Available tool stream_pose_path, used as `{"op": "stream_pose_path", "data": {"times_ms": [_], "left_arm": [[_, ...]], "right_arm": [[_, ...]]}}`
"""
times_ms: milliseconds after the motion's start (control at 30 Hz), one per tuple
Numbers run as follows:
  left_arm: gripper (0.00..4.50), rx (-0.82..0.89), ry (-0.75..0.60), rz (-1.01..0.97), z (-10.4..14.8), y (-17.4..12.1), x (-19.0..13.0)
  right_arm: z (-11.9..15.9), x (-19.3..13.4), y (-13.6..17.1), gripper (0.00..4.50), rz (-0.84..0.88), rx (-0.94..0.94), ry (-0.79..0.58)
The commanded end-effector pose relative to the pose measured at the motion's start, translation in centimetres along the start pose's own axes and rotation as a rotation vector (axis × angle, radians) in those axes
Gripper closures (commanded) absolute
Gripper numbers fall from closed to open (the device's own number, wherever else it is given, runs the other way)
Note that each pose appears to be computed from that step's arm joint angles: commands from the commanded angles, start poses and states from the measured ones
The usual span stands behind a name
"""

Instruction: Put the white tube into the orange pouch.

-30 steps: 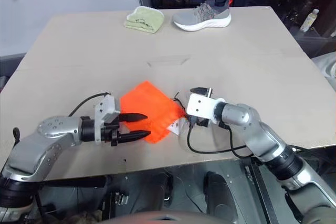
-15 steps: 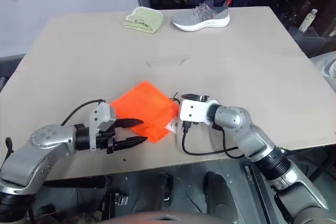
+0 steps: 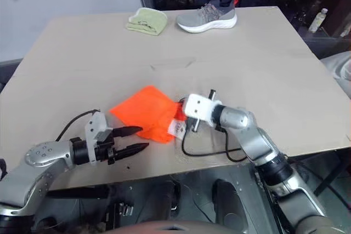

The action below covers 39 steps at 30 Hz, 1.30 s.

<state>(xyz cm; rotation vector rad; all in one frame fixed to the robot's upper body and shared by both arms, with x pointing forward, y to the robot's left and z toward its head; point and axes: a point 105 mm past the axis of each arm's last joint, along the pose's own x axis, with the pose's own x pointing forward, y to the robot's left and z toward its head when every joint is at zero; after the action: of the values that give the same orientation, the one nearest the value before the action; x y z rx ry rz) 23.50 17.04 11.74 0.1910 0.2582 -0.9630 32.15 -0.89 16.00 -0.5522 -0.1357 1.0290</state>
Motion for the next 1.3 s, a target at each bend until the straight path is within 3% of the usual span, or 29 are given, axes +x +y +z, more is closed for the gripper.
{"op": "stream_pose_path", "data": {"times_ms": [33, 133, 267, 533, 733, 833, 967, 1167, 1233, 1300], "left_arm": [[1.44, 0.064, -0.073, 0.041, 2.4, -0.9, 1.0], [1.44, 0.052, -0.124, 0.063, 3.5, -1.4, 1.9], [1.44, 0.056, -0.171, 0.166, 5.0, 0.0, 2.4], [1.44, 0.09, -0.161, 0.211, 5.8, 0.7, 4.2], [1.44, 0.221, -0.155, 0.235, 6.4, 1.9, 4.5], [1.44, 0.305, -0.18, 0.276, 6.8, 2.8, 4.5], [1.44, 0.092, -0.262, 0.22, 6.2, 3.6, 2.7], [1.44, -0.123, -0.282, 0.118, 5.6, 4.2, 1.3], [1.44, -0.147, -0.298, 0.126, 5.9, 4.6, 1.5], [1.44, -0.174, -0.326, 0.126, 6.5, 4.7, 2.0]], "right_arm": [[3.4, 0.1, -2.4, 4.41, -0.063, 0.095, -0.063], [5.0, 0.6, -3.1, 4.41, -0.069, 0.108, -0.07], [5.8, 0.9, -3.1, 4.41, -0.061, 0.133, -0.075], [6.2, 1.4, -2.8, 4.41, -0.052, 0.167, -0.077], [5.9, 1.7, -3.6, 4.41, -0.067, 0.197, -0.061], [6.5, 1.9, -4.9, 4.41, -0.093, 0.325, -0.085], [9.5, 1.6, -7.6, 4.41, -0.104, 0.483, -0.176], [12.9, 0.2, -11.6, 4.41, -0.151, 0.627, -0.245], [12.5, -0.3, -12.6, 4.41, -0.197, 0.655, -0.191], [10.5, -0.9, -13.7, 4.41, -0.271, 0.636, -0.043]]}}
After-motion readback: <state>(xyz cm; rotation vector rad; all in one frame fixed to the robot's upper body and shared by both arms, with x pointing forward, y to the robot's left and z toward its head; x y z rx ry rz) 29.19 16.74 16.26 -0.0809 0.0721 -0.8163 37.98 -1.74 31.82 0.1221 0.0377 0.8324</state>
